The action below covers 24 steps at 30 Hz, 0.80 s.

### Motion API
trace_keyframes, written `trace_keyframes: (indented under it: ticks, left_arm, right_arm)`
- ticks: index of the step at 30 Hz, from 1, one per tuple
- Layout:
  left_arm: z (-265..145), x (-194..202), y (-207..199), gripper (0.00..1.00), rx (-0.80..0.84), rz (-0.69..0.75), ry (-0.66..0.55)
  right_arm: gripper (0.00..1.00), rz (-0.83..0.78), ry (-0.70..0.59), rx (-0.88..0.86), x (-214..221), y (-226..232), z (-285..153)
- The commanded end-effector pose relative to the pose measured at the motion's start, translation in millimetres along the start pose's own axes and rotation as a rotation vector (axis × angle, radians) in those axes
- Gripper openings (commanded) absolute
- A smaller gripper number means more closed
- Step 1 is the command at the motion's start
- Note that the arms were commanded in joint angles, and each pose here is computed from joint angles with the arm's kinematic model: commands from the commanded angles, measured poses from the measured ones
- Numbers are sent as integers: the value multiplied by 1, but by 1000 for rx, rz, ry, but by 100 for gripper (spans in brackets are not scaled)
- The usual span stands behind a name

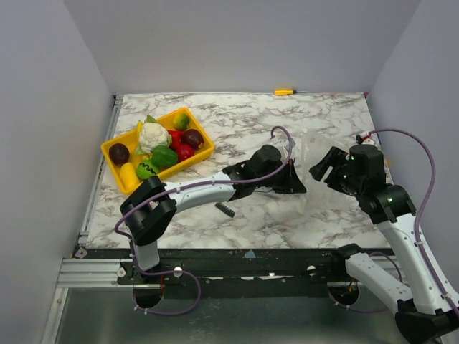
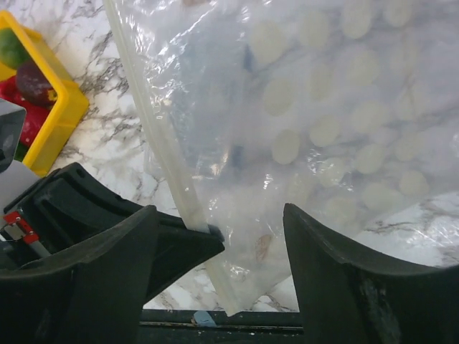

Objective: Place the food in the zip-top bag and seal the zipper
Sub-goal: Open the zipper of the food storage bag at the center of the board.

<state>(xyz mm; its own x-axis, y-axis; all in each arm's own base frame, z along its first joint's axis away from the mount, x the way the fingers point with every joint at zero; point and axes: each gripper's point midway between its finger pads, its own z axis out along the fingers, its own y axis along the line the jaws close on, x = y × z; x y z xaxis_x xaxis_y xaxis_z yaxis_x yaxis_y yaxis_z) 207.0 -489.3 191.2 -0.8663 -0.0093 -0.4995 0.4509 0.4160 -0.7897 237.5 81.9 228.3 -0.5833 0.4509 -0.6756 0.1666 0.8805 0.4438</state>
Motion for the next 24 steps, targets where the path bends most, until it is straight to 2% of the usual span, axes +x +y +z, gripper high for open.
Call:
trace_keyframes:
  ticks: [1, 5, 11, 18, 24]
  left_arm:
    - [-9, -18, -19, 0, -28, 18, -61]
    - [-9, -17, -33, 0, -22, 25, -46]
    - [-10, -15, -48, 0, -45, 84, -32]
    - [-12, -11, -46, 0, -68, 90, -16]
    - [-14, -9, -44, 0, -84, 92, -4]
  right_arm:
    - [74, -49, -21, 160, -10, -26, -16]
    - [73, -77, -40, 148, -17, -23, -15]
    - [69, -57, -60, 14, -19, 2, -8]
    - [53, -74, -77, -30, -31, 16, -7]
    - [49, -90, -124, -73, -46, 28, -15]
